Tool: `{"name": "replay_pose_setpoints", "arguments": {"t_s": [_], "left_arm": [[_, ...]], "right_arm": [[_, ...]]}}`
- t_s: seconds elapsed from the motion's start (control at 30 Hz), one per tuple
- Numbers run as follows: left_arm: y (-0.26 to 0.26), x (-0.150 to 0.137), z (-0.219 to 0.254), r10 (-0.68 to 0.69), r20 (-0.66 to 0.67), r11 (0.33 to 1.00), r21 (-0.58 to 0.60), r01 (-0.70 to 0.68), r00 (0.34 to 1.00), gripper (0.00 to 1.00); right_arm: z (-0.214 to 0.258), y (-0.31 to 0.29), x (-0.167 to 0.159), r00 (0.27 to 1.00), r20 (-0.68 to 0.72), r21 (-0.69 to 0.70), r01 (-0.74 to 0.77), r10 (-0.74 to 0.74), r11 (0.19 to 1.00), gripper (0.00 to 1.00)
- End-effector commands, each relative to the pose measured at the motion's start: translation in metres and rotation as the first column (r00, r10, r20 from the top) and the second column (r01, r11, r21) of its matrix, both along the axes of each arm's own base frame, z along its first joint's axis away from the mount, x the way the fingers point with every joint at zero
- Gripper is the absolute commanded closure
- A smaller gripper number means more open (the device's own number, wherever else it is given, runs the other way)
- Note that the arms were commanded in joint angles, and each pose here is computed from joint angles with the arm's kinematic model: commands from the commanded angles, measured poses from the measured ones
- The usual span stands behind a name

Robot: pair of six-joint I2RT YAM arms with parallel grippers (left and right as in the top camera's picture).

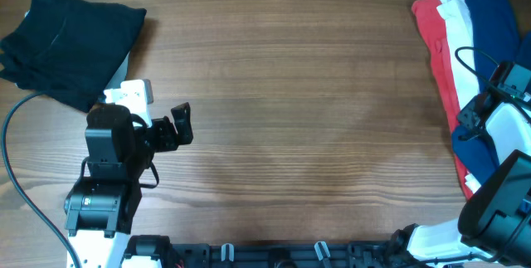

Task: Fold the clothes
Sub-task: 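Reach the right gripper to the teal polo shirt on the right pile and grasp it, then pull the teal polo with the right gripper leftward across the table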

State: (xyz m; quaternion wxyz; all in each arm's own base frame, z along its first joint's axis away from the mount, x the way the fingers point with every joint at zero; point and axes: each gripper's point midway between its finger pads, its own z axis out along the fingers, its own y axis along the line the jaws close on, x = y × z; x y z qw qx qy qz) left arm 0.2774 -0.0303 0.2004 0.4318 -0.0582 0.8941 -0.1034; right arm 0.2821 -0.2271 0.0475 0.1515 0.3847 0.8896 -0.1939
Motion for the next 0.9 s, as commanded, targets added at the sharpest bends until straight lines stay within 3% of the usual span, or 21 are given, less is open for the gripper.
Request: {"name": "replay_pose_setpoints", "arguments": {"t_s": [0.0, 0.1, 0.23, 0.43, 0.6, 0.8, 0.87], "left_arm": [[0.004, 0.003, 0.008, 0.019, 0.020, 1.000, 0.000, -0.019, 1.000, 0.00], [0.004, 0.003, 0.008, 0.019, 0.021, 1.000, 0.000, -0.019, 1.000, 0.00], [0.003, 0.003, 0.008, 0.018, 0.021, 1.000, 0.000, -0.018, 1.000, 0.00], [0.003, 0.005, 0.011, 0.018, 0.036, 1.000, -0.001, -0.018, 0.999, 0.00], [0.003, 0.008, 0.015, 0.018, 0.054, 1.000, -0.002, -0.018, 0.998, 0.00], [0.003, 0.008, 0.015, 0.019, 0.055, 1.000, -0.002, -0.018, 0.998, 0.00], [0.003, 0.008, 0.015, 0.018, 0.054, 1.000, -0.002, -0.018, 0.998, 0.00]], "right_arm": [[0.049, -0.013, 0.015, 0.995, 0.096, -0.076, 0.011, -0.003, 0.997, 0.96], [0.107, -0.014, 0.027, 0.979, 0.200, -0.125, -0.012, 0.037, 0.992, 0.96], [0.176, 0.014, 0.049, 0.911, 0.346, -0.130, -0.192, 0.226, 0.973, 0.96], [0.274, 0.116, 0.056, 0.645, 0.522, -0.220, -0.530, 0.557, 0.819, 0.96], [0.296, 0.213, 0.036, 0.399, 0.528, -0.269, -0.759, 0.750, 0.593, 0.96], [0.299, 0.303, 0.022, 0.167, 0.567, -0.243, -0.902, 0.807, 0.357, 0.96], [0.293, 0.326, 0.023, 0.131, 0.578, -0.213, -0.929, 0.806, 0.304, 0.96]]}}
